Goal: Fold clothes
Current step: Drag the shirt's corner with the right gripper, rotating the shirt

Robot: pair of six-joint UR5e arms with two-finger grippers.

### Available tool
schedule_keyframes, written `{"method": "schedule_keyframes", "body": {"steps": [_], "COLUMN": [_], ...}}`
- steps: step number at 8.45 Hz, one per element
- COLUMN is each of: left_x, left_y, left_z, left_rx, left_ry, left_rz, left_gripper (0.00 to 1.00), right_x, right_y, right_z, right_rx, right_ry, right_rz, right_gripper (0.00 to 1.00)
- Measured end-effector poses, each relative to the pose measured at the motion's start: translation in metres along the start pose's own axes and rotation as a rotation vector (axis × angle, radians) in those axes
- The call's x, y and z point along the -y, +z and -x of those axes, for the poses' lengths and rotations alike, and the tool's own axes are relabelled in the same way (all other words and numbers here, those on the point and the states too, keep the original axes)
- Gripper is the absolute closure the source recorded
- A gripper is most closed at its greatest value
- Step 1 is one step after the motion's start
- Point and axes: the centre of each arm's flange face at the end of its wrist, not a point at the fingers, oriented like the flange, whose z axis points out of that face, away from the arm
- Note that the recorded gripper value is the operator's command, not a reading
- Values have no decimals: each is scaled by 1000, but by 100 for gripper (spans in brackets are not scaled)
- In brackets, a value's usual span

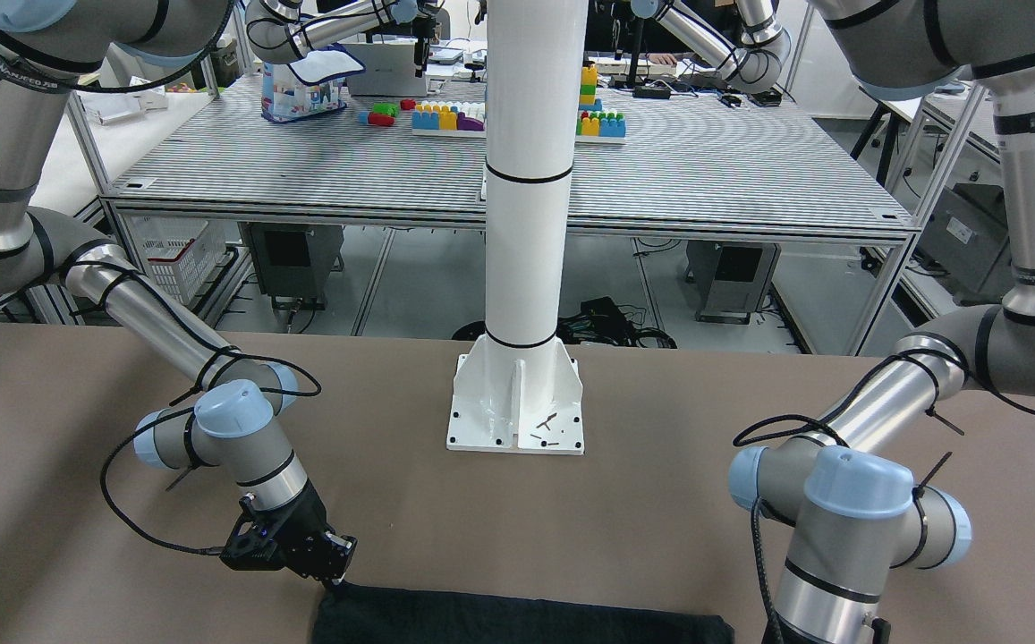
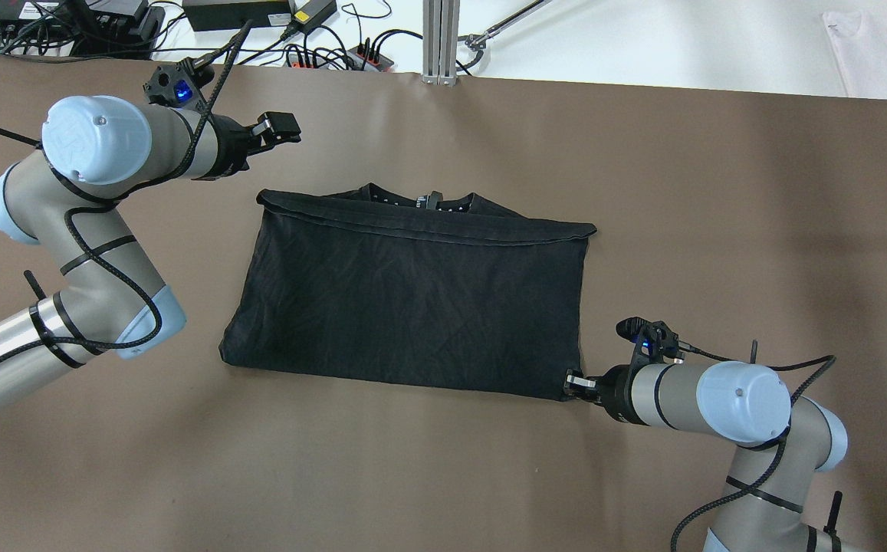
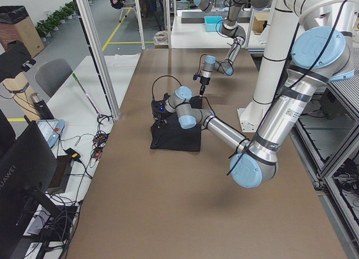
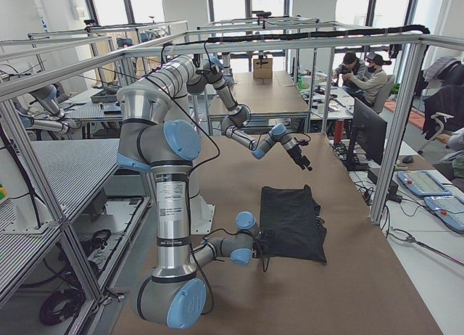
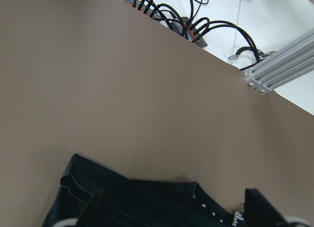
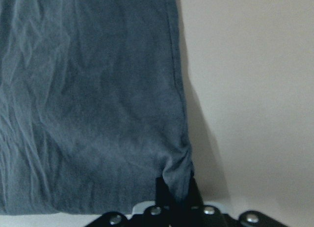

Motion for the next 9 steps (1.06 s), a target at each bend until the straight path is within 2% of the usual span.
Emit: {"method": "schedule_keyframes", "body": {"steps": [2, 4, 6, 9], "left_x": [0, 2, 7, 11], "left_y": [0, -1, -2, -3], "left_z": [0, 0, 1, 4], "left_rx": [0, 0, 0, 3], "left_ry": [0, -1, -4, -6], "left_rz": [0, -3, -9, -16], "left_gripper": [0, 1, 1, 1], "right_x": [-2, -12, -45, -121], "right_y": [-6, -21, -41, -69], "right_z": [7, 19, 38, 62], "right_rx": [12, 45, 98, 163], "right_ry": [-4, -9, -31, -31], "right_rz": [8, 40, 120, 267], "right_gripper": [100, 100, 100, 100]}}
